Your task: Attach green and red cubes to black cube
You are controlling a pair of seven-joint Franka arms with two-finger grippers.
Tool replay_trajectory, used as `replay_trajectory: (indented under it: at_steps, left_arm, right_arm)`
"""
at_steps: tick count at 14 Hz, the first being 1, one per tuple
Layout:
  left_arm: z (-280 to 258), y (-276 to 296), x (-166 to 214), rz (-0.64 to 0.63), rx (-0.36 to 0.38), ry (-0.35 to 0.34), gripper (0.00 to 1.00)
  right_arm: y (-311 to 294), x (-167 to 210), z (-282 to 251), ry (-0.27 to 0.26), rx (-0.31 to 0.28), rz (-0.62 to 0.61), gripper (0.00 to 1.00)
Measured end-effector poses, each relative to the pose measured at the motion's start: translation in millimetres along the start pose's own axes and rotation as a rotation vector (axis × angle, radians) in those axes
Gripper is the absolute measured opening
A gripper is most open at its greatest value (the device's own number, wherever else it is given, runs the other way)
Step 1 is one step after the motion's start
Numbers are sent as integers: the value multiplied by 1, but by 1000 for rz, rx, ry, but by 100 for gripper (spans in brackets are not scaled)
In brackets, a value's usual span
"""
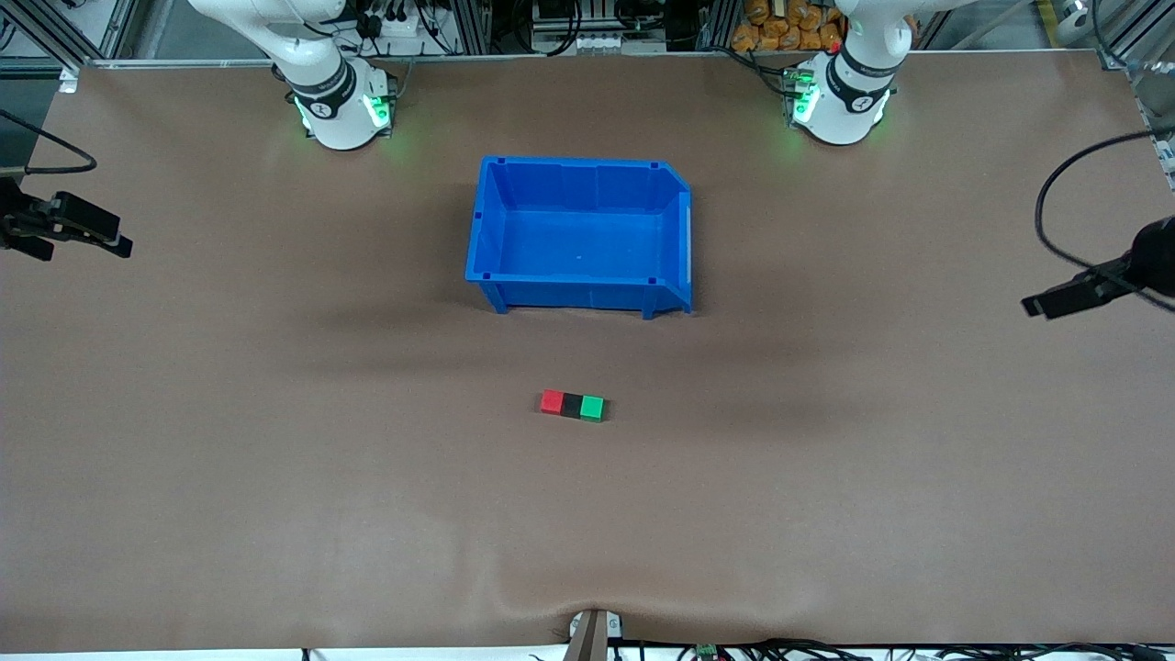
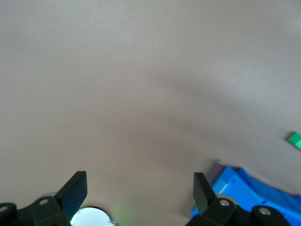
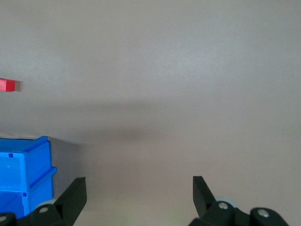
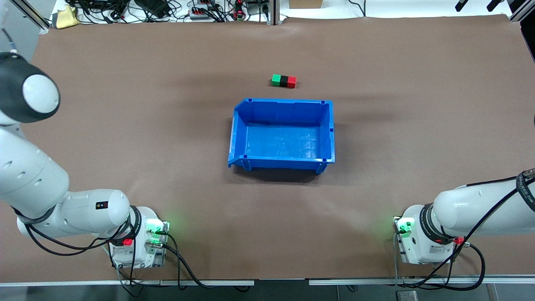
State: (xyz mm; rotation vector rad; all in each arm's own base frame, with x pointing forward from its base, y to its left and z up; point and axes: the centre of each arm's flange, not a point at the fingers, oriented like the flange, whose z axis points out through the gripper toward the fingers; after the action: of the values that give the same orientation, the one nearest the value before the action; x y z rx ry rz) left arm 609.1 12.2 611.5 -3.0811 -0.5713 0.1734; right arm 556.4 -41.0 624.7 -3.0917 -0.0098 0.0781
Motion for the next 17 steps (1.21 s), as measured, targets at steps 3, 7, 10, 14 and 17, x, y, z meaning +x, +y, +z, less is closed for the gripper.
replay_trajectory:
  at_steps: [3,7,10,14,17]
  left_arm:
    - [1,-21,-34,34,10,22,100]
    - [-2,-28,-72,116,14,53,100]
    - [-9,-29,-79,235,17,65,100]
    - [-8,-22,-83,274,27,47,100]
    - [-12,-15,-89,293,29,56,100]
  right_arm:
    - [0,0,0,0,0,0,100]
    - [0,0,0,0,0,1,100]
    - [1,0,0,0,0,1,100]
    - [1,0,0,0,0,2,100]
    - [1,0,0,0,0,2,100]
